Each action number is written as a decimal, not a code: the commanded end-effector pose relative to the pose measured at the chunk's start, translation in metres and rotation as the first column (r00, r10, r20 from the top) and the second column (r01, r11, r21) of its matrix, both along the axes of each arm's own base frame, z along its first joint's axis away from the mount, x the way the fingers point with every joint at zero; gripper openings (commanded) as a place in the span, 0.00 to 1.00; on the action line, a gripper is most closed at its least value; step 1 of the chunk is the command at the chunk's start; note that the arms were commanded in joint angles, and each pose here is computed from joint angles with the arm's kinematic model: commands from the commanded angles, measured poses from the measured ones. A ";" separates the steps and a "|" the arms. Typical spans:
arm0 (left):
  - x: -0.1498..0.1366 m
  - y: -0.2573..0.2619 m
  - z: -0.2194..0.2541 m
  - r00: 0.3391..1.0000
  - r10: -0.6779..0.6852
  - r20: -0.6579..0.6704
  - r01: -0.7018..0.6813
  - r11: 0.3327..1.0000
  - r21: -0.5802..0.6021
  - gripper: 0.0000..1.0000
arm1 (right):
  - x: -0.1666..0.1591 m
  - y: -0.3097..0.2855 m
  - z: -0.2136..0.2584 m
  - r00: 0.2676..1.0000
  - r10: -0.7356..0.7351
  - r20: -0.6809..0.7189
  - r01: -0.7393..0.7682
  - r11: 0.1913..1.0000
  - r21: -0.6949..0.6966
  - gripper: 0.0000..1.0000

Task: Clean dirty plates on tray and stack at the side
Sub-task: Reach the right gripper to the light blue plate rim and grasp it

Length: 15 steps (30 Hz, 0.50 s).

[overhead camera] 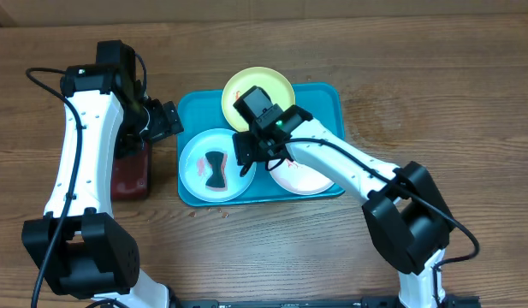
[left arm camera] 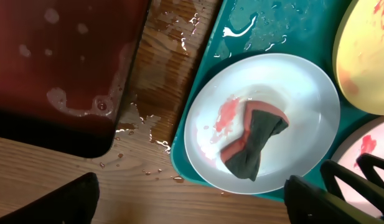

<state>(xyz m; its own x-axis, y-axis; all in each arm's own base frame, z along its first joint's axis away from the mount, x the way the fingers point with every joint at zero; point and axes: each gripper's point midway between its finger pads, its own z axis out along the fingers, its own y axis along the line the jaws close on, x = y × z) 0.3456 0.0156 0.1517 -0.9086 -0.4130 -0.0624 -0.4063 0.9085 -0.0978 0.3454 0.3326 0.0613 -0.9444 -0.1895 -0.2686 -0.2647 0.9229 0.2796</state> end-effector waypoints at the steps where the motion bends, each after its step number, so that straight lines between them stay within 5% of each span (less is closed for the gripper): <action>1: -0.001 -0.002 0.002 1.000 0.013 0.005 -0.013 1.000 -0.009 0.88 | 0.007 0.003 0.000 1.000 -0.007 0.027 0.007 1.000 -0.005 0.63; 15: -0.001 -0.029 0.000 0.998 -0.066 0.003 0.066 0.998 -0.009 0.84 | 0.008 0.004 -0.036 0.999 -0.008 0.053 0.007 1.000 0.017 0.51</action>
